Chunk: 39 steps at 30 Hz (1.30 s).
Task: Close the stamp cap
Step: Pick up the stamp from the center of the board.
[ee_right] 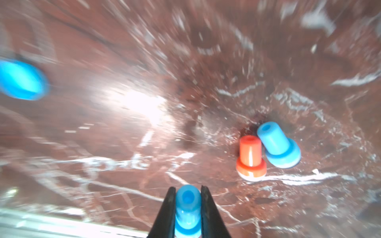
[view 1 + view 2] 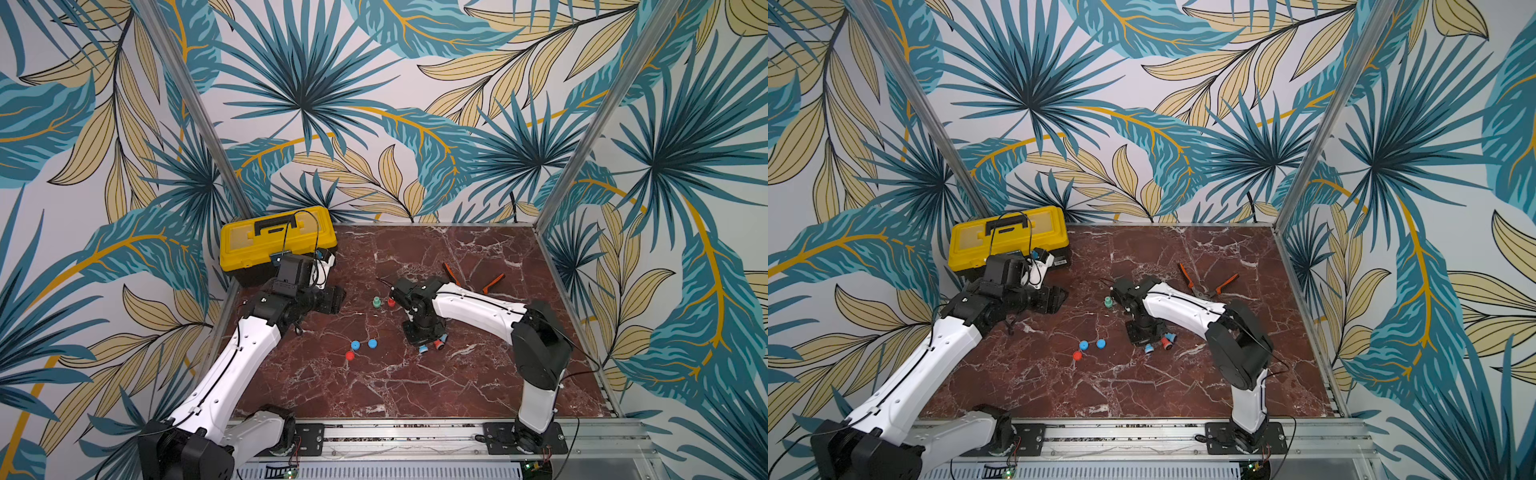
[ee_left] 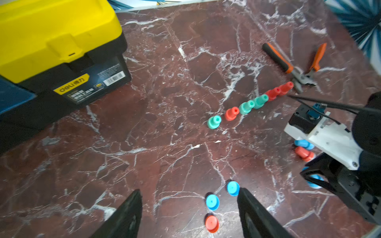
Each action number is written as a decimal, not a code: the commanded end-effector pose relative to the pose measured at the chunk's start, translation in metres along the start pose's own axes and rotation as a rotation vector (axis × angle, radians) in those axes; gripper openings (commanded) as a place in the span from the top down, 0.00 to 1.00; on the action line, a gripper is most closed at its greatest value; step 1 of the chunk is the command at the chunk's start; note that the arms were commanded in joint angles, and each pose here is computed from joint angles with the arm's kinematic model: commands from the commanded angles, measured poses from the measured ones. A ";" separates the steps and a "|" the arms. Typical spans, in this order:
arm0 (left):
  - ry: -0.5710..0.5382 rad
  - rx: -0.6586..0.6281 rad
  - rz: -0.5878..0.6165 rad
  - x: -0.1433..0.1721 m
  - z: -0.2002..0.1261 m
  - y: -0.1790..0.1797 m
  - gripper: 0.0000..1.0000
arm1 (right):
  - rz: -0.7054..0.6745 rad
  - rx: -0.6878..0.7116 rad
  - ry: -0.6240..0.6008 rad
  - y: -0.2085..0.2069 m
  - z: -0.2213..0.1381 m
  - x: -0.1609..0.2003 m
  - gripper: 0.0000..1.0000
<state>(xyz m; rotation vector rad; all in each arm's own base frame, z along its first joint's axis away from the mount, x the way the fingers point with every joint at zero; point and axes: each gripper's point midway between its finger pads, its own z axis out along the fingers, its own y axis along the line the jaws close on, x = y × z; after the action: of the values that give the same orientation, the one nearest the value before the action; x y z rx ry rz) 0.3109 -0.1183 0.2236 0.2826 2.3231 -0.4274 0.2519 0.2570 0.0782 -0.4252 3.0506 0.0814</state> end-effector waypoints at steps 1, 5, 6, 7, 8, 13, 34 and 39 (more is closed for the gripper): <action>-0.176 0.153 -0.059 -0.041 -0.027 -0.033 0.25 | 0.095 -0.166 -0.163 0.029 -0.031 -0.030 0.91; -0.326 0.252 -0.067 -0.057 -0.047 -0.052 0.25 | 0.178 -0.341 -0.303 0.053 -0.067 -0.054 0.92; -0.366 0.268 -0.066 -0.059 -0.053 -0.055 0.24 | 0.203 -0.394 -0.334 0.060 -0.076 -0.059 0.93; -0.393 0.280 -0.061 -0.059 -0.057 -0.058 0.24 | 0.225 -0.450 -0.368 0.066 -0.086 -0.064 0.94; -0.430 0.292 -0.046 -0.063 -0.063 -0.062 0.24 | 0.249 -0.493 -0.393 0.069 -0.094 -0.067 0.94; -0.511 0.320 0.017 -0.059 -0.083 -0.077 0.24 | 0.396 -0.725 -0.554 0.080 -0.146 -0.087 0.95; -0.469 0.472 0.132 -0.067 -0.069 -0.125 0.25 | 0.506 -1.250 -0.765 0.095 -0.264 -0.099 0.96; -0.466 0.455 0.126 -0.071 -0.065 -0.124 0.33 | 0.490 -1.270 -0.727 0.101 -0.260 -0.097 0.96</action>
<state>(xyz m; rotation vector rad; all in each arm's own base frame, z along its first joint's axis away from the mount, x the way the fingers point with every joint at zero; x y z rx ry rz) 0.2775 -0.2116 0.3251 0.4792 1.7852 -0.8679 0.3074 0.3591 0.3537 0.3216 1.9258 1.6807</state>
